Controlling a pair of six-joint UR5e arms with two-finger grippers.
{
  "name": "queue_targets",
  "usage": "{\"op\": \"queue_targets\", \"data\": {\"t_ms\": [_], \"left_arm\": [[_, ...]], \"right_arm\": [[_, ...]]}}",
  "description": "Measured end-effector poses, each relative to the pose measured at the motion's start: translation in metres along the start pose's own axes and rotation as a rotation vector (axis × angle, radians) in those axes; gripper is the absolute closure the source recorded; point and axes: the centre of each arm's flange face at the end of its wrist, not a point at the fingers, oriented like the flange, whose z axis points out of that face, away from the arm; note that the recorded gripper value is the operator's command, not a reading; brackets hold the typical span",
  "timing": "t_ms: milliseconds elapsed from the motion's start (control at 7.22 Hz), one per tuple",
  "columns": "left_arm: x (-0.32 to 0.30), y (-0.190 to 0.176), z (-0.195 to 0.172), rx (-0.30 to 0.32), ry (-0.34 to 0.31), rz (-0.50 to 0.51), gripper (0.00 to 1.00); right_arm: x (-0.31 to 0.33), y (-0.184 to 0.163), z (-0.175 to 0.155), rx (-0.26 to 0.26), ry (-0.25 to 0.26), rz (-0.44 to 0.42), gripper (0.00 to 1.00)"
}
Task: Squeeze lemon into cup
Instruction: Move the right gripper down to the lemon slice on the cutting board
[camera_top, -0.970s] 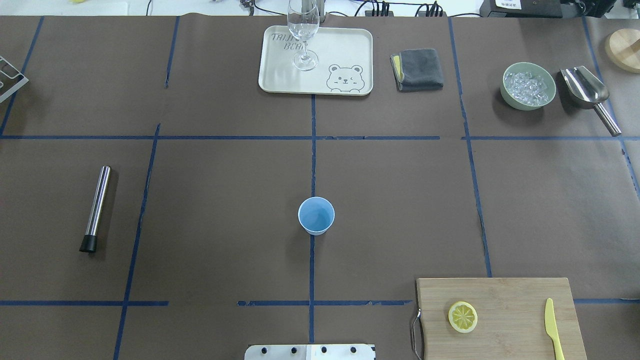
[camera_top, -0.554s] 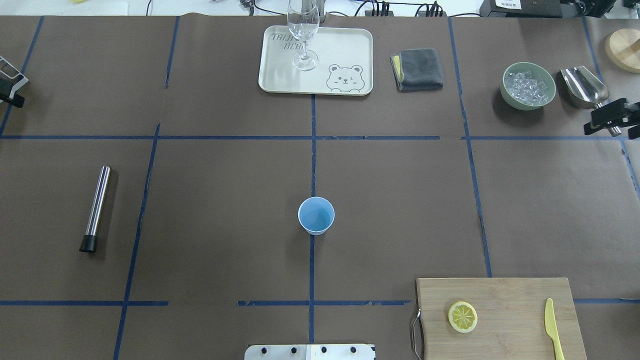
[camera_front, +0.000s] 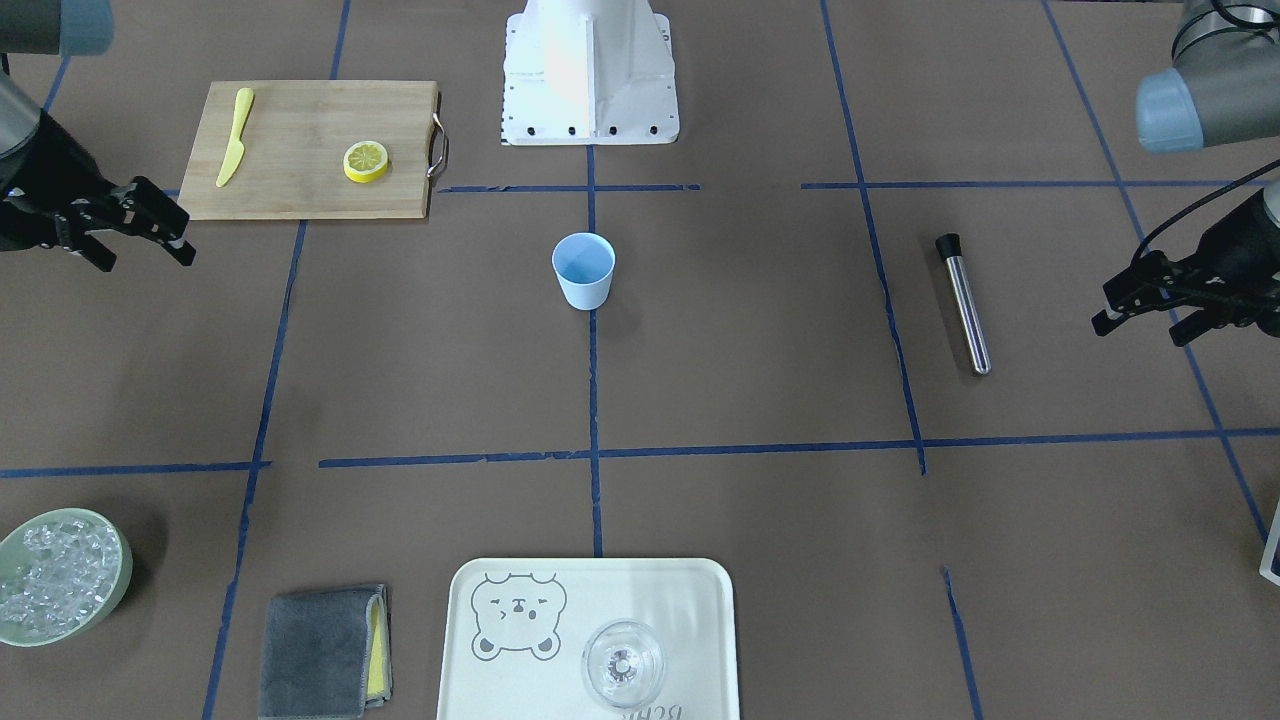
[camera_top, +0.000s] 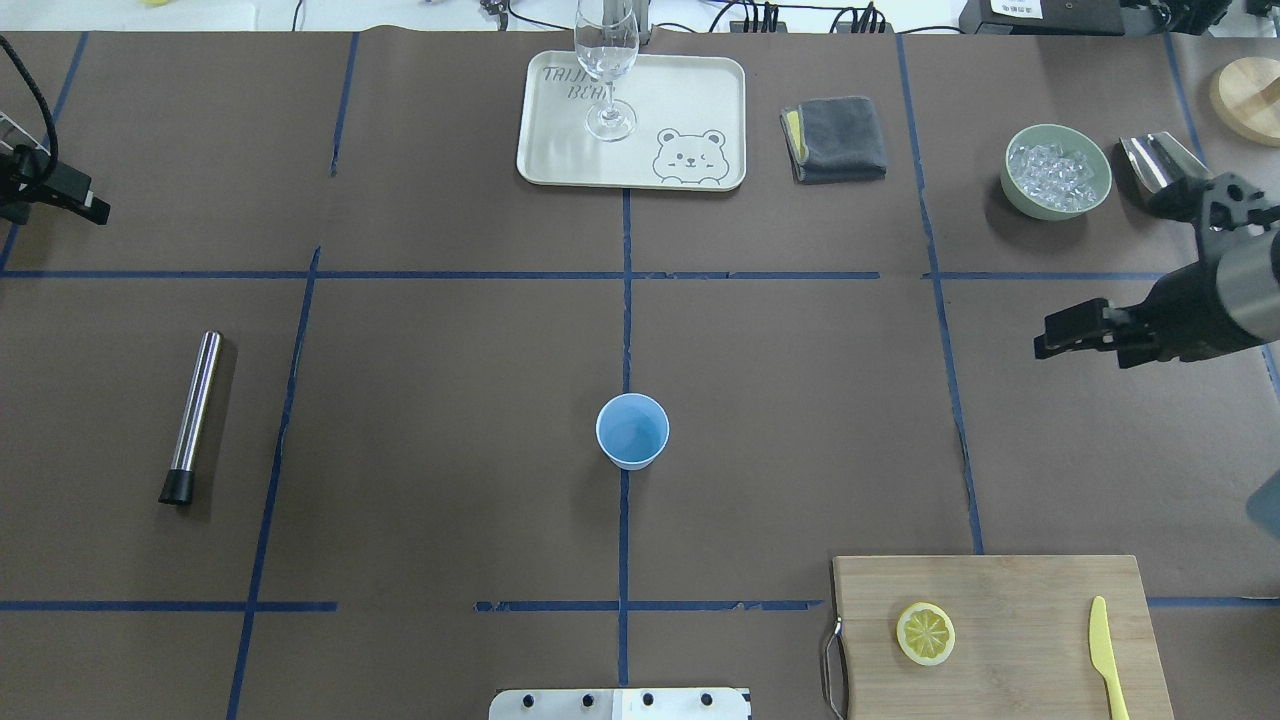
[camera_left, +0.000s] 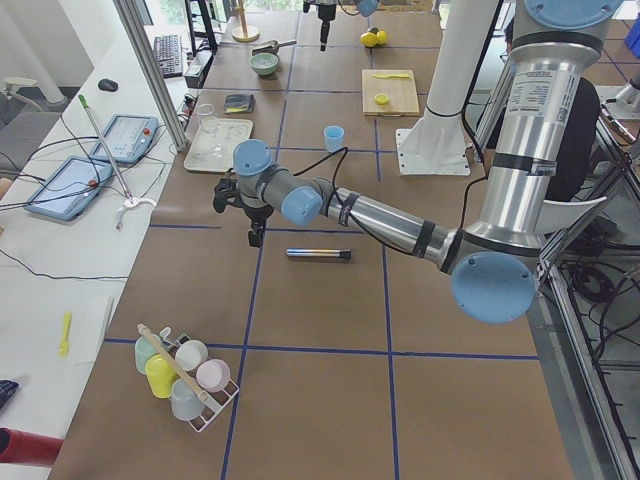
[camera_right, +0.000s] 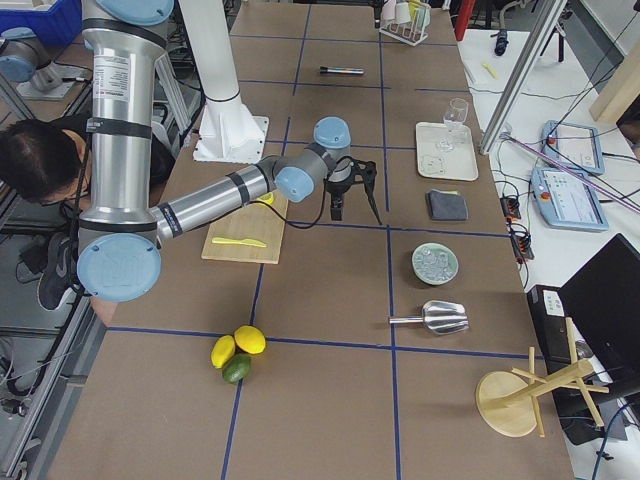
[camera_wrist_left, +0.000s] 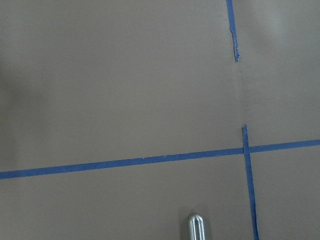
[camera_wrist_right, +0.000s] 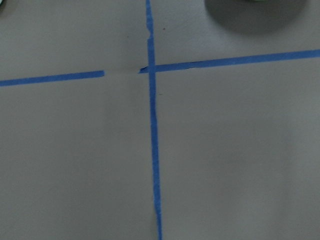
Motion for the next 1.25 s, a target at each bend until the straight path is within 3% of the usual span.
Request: {"op": "queue_targets", "data": {"t_ms": [416, 831, 1247], "left_arm": [[0.009, 0.002, -0.002, 0.015, 0.01, 0.004, 0.0], [0.011, 0.003, -0.005, 0.019, 0.013, 0.011, 0.0], [0.011, 0.004, -0.005, 0.02, 0.013, 0.012, 0.0]], "right_arm": [[-0.07, 0.083, 0.028, -0.002, -0.003, -0.008, 0.0], [-0.115, 0.179, 0.077, 0.033, 0.062, -0.018, 0.0], [-0.122, 0.219, 0.1, 0.009, 0.087, -0.054, 0.0]]}}
